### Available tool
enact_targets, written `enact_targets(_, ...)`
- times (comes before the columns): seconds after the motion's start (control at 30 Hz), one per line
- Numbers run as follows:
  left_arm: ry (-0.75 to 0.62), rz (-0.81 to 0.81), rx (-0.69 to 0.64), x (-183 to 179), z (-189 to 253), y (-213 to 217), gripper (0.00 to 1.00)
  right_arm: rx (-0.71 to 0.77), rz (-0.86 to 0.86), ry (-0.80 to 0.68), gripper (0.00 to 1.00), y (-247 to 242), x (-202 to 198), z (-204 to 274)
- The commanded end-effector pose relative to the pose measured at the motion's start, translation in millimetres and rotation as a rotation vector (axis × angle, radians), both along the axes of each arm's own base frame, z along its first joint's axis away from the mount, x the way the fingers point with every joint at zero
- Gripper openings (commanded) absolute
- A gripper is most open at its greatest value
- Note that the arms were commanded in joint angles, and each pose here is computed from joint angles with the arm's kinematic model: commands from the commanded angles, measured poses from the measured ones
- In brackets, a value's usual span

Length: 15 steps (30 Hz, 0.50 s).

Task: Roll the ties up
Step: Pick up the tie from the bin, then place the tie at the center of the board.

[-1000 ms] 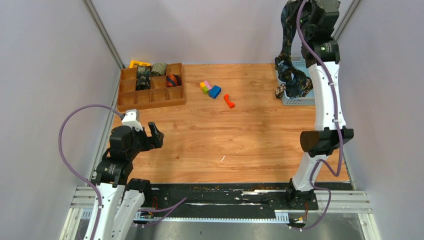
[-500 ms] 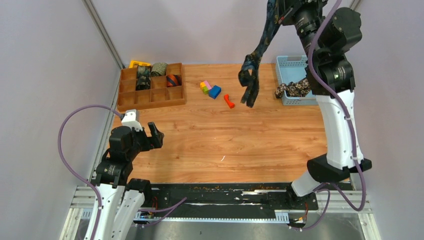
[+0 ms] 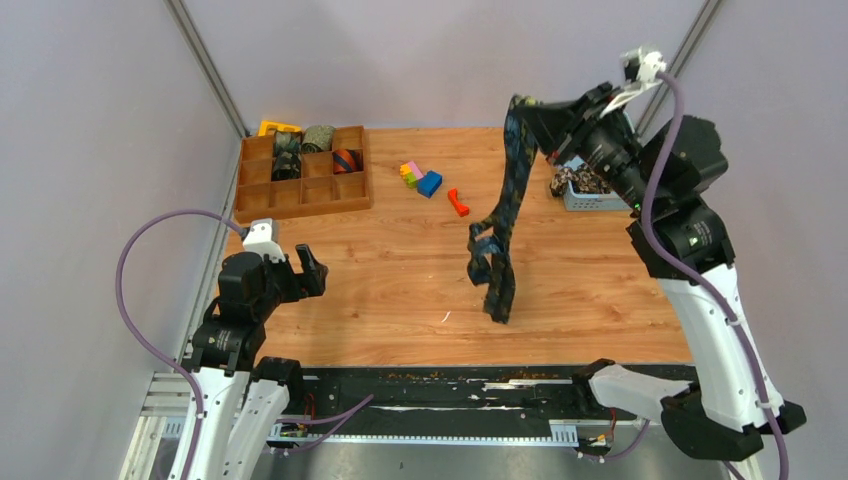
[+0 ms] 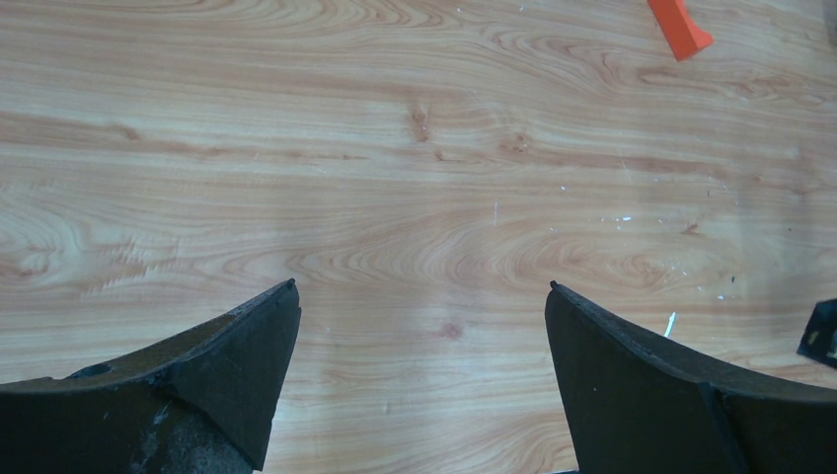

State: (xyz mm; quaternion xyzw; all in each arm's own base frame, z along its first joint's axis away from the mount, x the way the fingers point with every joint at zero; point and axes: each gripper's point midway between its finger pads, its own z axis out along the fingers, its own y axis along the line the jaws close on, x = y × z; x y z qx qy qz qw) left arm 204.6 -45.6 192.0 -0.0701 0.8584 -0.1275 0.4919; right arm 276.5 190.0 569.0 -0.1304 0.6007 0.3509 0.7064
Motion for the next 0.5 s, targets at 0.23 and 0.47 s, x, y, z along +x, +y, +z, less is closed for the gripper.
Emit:
enact_targets(0.23,-0.041,0.002,-0.004,6.0,12.5,0.3,1.00,0.002,0.007,0.751,0.00,-27.5,92.2,-303.3)
enact_targets(0.47,-0.037,0.005,-0.001,6.7,11.7,1.0,1.00,-0.084,0.088,0.931,0.00,-17.5,131.8,-371.4)
